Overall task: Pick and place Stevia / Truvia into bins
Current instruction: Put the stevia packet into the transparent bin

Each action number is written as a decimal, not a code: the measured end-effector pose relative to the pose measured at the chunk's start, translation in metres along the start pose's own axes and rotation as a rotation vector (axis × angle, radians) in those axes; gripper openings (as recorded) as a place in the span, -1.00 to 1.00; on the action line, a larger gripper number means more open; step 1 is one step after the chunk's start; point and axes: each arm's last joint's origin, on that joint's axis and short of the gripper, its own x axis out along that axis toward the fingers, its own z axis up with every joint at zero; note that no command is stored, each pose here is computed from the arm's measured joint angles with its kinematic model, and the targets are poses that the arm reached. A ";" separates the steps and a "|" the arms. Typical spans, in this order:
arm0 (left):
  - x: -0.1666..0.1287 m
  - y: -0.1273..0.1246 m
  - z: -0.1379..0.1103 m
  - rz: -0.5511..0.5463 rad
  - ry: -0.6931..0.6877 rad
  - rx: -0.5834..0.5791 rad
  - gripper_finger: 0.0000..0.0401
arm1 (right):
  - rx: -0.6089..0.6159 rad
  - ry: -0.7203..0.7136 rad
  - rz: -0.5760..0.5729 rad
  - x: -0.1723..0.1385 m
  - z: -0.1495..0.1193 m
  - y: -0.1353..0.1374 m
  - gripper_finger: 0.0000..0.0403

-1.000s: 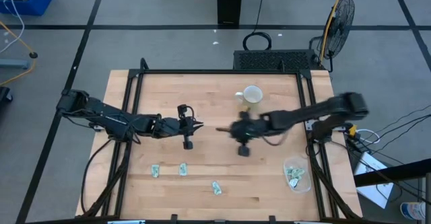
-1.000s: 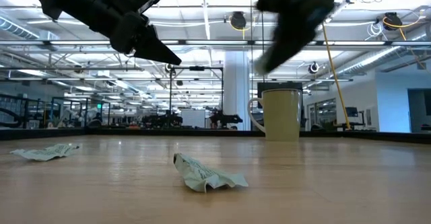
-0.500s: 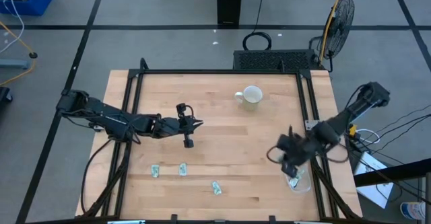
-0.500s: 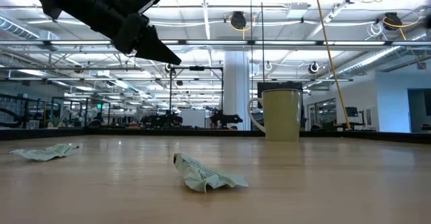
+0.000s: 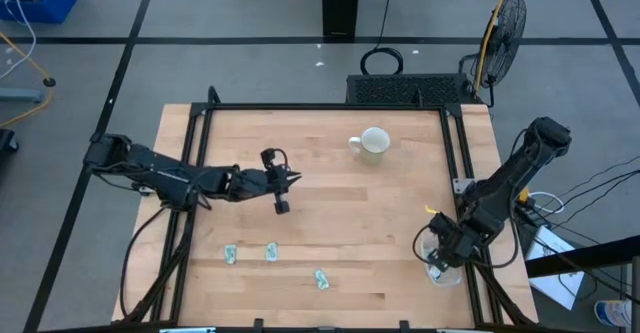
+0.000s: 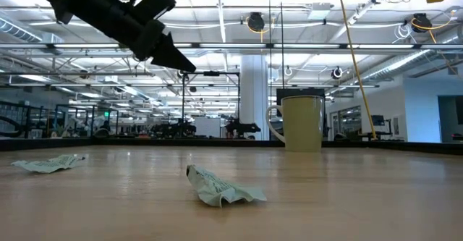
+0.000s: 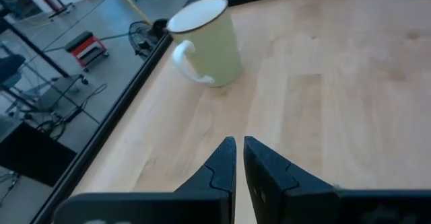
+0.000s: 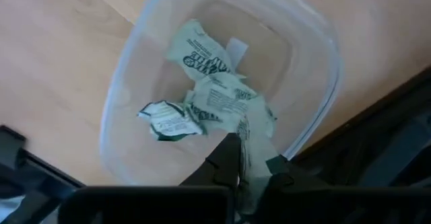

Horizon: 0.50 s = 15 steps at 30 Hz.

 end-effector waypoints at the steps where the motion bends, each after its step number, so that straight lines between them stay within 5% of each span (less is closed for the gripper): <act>1: 0.001 0.002 0.000 0.006 0.002 -0.003 -0.81 | -0.021 -0.001 -0.005 0.001 0.000 -0.001 -0.91; 15: 0.008 0.022 0.006 0.085 -0.063 -0.042 -0.81 | -0.212 -0.251 0.114 0.002 0.007 0.009 -0.60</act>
